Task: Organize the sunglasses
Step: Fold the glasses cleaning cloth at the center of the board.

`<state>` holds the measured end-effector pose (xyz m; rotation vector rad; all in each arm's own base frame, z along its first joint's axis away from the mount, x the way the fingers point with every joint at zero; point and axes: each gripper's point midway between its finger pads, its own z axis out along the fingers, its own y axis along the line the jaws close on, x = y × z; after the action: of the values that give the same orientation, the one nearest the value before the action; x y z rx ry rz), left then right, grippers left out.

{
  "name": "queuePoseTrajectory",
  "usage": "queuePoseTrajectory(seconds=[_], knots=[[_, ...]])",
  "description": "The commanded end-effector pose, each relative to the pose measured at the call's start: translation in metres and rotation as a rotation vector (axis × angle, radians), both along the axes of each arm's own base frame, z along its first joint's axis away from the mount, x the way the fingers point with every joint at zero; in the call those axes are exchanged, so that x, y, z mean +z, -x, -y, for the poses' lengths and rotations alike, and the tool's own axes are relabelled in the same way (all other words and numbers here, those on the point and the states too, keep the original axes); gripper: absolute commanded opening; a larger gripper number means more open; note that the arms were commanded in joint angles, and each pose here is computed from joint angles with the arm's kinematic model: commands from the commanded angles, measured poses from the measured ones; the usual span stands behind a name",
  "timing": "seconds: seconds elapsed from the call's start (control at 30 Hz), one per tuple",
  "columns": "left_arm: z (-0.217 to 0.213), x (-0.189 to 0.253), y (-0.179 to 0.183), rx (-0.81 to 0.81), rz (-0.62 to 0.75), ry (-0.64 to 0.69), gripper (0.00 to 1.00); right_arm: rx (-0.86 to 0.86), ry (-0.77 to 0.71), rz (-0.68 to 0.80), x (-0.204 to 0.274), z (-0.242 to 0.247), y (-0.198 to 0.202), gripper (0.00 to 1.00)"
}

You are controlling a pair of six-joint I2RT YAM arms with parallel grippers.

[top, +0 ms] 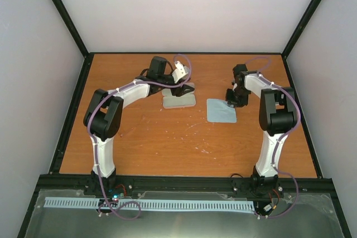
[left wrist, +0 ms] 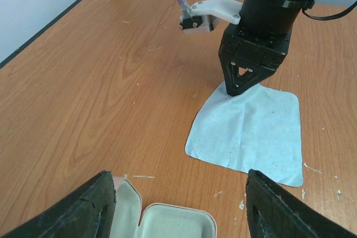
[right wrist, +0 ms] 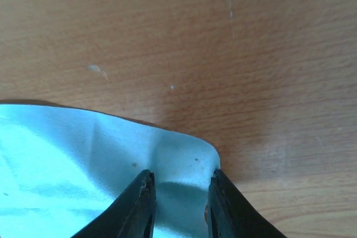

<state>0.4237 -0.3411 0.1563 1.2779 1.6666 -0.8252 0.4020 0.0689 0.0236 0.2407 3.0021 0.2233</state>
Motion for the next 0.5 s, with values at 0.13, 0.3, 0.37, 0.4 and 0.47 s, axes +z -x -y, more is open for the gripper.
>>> queuePoseTrajectory(seconds=[0.13,0.3,0.37,0.4,0.47], knots=[[-0.004,0.018,-0.002,0.02,0.048,0.015,0.63,0.029,0.044,-0.074,-0.017,-0.003,0.009,0.3],[-0.007,0.018,-0.002,0.031,0.047,0.019,0.63,0.03,0.07,-0.082,-0.022,0.001,0.009,0.3],[-0.009,0.018,-0.001,0.033,0.048,0.017,0.64,0.034,0.079,-0.1,-0.027,0.001,0.011,0.27],[-0.009,0.017,-0.001,0.034,0.048,0.015,0.63,0.038,0.086,-0.105,-0.03,0.001,0.012,0.25],[-0.01,0.016,-0.002,0.036,0.051,0.012,0.63,0.043,0.099,-0.118,-0.034,0.002,0.014,0.17]])
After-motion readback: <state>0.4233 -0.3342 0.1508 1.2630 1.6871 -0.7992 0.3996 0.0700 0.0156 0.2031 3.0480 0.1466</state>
